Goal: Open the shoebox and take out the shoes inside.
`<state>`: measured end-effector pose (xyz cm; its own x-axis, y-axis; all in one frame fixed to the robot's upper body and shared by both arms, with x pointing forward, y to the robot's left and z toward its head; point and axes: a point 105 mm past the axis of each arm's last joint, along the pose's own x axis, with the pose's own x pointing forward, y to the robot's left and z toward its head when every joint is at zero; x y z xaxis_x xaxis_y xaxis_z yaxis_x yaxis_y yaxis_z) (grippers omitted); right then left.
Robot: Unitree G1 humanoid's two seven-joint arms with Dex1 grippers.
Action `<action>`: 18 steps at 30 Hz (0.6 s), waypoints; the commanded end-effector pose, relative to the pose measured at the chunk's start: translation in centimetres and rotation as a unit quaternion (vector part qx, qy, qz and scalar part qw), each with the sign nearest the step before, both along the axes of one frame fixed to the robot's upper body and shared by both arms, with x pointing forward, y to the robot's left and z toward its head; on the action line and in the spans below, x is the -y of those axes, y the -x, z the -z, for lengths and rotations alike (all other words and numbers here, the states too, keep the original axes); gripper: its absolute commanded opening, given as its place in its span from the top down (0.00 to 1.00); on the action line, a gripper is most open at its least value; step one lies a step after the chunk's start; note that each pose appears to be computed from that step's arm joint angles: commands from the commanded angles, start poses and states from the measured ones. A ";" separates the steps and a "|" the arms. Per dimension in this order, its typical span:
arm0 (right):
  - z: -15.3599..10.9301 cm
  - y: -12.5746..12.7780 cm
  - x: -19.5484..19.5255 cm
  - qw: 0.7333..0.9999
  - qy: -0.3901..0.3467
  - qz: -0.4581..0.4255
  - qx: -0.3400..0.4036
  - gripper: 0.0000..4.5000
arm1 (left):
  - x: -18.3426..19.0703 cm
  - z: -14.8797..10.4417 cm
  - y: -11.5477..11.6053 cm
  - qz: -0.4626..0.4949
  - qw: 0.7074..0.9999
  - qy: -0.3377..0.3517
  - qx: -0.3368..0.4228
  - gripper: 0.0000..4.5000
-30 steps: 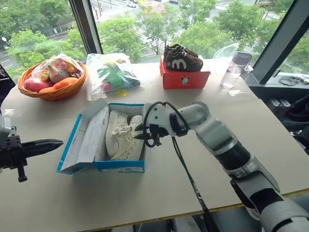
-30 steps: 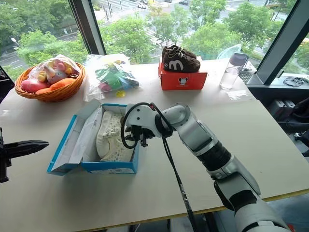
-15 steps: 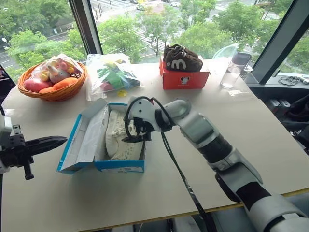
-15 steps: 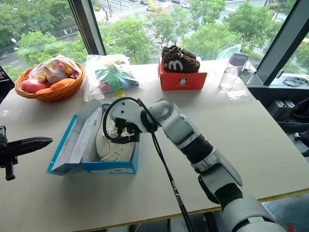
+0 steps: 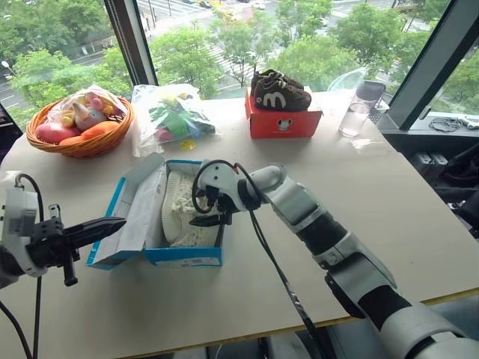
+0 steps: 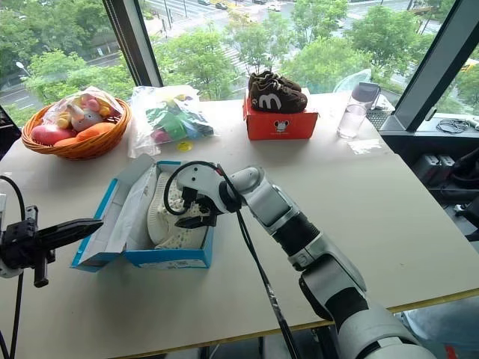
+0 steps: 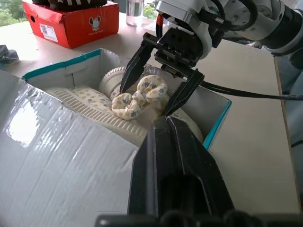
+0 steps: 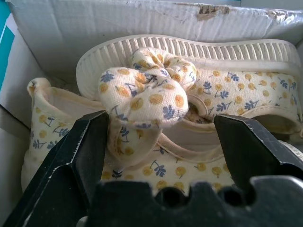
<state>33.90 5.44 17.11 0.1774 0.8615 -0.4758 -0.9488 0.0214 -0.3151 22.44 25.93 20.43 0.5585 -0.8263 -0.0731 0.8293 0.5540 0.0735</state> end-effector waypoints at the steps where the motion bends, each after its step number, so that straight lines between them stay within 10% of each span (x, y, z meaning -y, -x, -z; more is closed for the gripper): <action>1: 1.0 -0.1 0.3 0.999 0.003 0.012 -0.034 0.09 | 0.4 -0.7 -0.1 0.008 1.000 -0.005 0.020 1.00; 10: 1.0 -0.4 0.6 0.999 0.007 0.019 -0.043 0.54 | 0.4 -0.7 -0.6 0.004 1.000 -0.012 0.028 1.00; 18: 0.6 -0.1 0.6 0.999 0.005 0.012 -0.039 0.54 | 0.3 -0.8 -1.1 -0.008 0.999 -0.018 0.036 1.00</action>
<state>34.15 5.02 16.77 0.1622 0.8605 -0.4830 -0.9668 0.0407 -0.2521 23.39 25.53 20.69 0.5669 -0.8202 -0.0773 0.8218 0.5565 0.1221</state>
